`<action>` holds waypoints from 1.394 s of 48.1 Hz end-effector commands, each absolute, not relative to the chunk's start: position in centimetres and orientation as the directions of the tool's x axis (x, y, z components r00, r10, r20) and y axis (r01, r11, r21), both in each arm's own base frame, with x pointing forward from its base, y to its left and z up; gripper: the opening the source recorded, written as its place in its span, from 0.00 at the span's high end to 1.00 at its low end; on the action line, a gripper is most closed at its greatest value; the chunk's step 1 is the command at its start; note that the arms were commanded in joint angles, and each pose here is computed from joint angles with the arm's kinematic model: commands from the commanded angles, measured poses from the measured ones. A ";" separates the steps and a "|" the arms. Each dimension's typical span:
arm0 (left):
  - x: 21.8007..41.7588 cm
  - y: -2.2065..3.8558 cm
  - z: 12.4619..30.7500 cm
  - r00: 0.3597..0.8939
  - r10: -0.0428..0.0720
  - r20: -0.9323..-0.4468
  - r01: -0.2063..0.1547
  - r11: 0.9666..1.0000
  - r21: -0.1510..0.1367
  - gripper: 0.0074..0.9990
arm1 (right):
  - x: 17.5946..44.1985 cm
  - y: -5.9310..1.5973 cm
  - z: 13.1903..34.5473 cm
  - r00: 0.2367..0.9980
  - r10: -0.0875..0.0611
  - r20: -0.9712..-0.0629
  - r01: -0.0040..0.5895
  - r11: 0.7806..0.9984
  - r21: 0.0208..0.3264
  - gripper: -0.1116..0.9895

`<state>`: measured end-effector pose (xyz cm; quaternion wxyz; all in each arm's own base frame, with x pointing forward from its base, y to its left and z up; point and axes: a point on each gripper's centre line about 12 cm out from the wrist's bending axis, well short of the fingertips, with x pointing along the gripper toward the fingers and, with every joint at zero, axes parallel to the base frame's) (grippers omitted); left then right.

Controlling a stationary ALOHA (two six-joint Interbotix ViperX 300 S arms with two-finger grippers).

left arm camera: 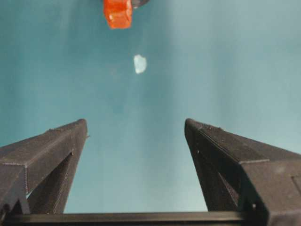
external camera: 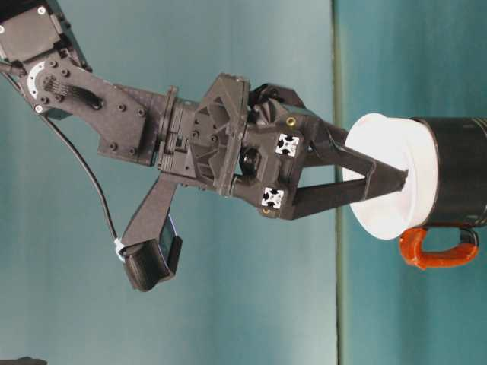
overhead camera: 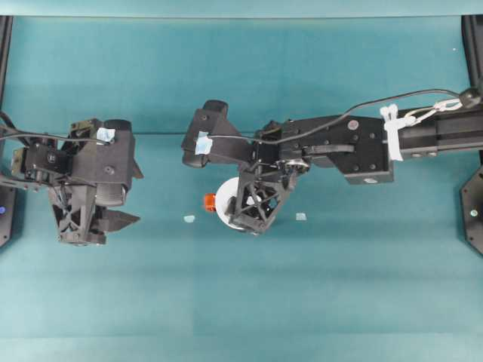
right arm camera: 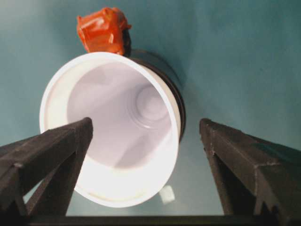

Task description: Put the paper cup into the moved red handle cup holder.

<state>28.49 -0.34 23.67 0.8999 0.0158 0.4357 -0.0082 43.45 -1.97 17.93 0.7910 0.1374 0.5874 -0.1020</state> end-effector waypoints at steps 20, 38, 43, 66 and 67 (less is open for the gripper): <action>28.6 -0.41 24.2 0.636 -0.002 -0.772 0.032 0.999 0.024 0.08 | 40.5 -1.82 29.4 0.535 -0.034 -0.844 0.271 0.953 0.133 0.17; 28.6 -0.41 24.2 0.636 -0.002 -0.772 0.032 0.999 0.024 0.08 | 37.1 -0.99 31.3 0.641 -0.057 -0.765 0.216 0.970 0.108 0.17; 28.6 -0.42 24.2 0.634 -0.002 -0.773 0.032 0.999 0.023 0.08 | 36.4 -0.88 31.5 0.690 -0.053 -0.722 0.202 0.972 0.122 0.17; 28.5 -0.41 24.2 0.631 -0.001 -0.776 0.033 0.999 0.025 0.08 | 34.6 -0.93 33.9 0.728 -0.055 -0.683 0.198 0.971 0.132 0.17; 28.5 -0.42 24.2 0.631 -0.002 -0.776 0.033 0.999 0.024 0.08 | 34.6 -0.93 33.9 0.728 -0.055 -0.683 0.198 0.971 0.132 0.17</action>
